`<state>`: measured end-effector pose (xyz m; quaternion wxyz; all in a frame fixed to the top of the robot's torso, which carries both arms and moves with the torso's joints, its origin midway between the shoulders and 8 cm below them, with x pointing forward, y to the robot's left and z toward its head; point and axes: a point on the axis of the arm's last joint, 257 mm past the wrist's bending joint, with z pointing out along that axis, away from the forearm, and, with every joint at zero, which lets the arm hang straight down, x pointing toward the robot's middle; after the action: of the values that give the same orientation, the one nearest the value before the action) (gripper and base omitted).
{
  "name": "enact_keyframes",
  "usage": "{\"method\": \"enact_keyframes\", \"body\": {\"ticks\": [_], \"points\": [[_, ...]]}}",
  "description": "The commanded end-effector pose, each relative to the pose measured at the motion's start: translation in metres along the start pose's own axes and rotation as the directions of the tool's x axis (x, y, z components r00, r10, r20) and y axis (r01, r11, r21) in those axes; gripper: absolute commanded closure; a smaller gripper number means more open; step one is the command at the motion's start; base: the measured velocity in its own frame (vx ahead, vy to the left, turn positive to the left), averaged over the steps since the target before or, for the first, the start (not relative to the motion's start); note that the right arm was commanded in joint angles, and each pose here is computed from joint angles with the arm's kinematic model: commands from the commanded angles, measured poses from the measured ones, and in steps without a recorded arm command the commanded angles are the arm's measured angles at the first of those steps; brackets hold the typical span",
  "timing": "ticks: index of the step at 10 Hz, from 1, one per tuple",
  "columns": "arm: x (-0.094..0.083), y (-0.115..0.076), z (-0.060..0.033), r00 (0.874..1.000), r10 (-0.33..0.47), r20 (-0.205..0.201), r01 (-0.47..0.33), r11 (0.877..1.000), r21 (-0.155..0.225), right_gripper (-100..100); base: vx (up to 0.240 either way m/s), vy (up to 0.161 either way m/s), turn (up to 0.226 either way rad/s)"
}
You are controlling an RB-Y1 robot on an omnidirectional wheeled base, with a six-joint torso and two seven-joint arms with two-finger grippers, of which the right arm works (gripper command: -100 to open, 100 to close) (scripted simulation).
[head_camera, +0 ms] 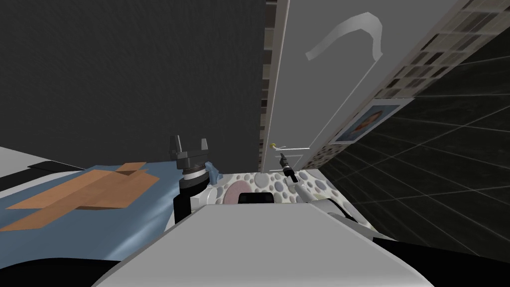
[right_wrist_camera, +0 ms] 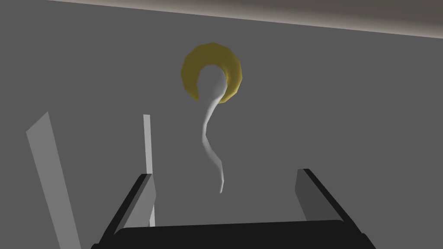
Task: Pull the door open
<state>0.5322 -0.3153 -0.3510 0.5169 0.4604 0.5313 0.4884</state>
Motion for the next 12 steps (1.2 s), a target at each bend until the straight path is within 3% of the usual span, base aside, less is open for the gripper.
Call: {"method": "enact_keyframes", "body": {"ticks": [1,2,6,7,8,10,11,12], "points": [[0.000,0.000,0.0000,1.000,0.000,0.000,0.000,1.000,0.000,-100,0.042,-0.021,0.012],[-0.020,-0.005,-0.0081,1.000,0.001,0.022,-0.001,1.000,0.007,-100,0.124,0.049,0.118],[-0.043,-0.009,-0.0185,0.999,0.002,0.048,-0.003,1.000,0.011,-100,0.119,0.048,0.081],[-0.069,-0.012,-0.0313,0.997,0.002,0.078,-0.003,1.000,0.015,-100,0.135,0.065,0.243],[-0.078,-0.013,-0.0358,0.996,0.002,0.088,-0.003,1.000,0.017,-100,0.163,0.072,0.188],[-0.078,-0.013,-0.0358,0.996,0.002,0.088,-0.003,1.000,0.017,-100,0.070,0.015,0.002],[-0.103,-0.015,-0.0487,0.993,0.001,0.116,-0.003,1.000,0.019,-100,0.105,0.039,0.214],[-0.117,-0.016,-0.0561,0.991,0.000,0.131,-0.002,1.000,0.020,-100,0.205,0.035,0.228]]}}
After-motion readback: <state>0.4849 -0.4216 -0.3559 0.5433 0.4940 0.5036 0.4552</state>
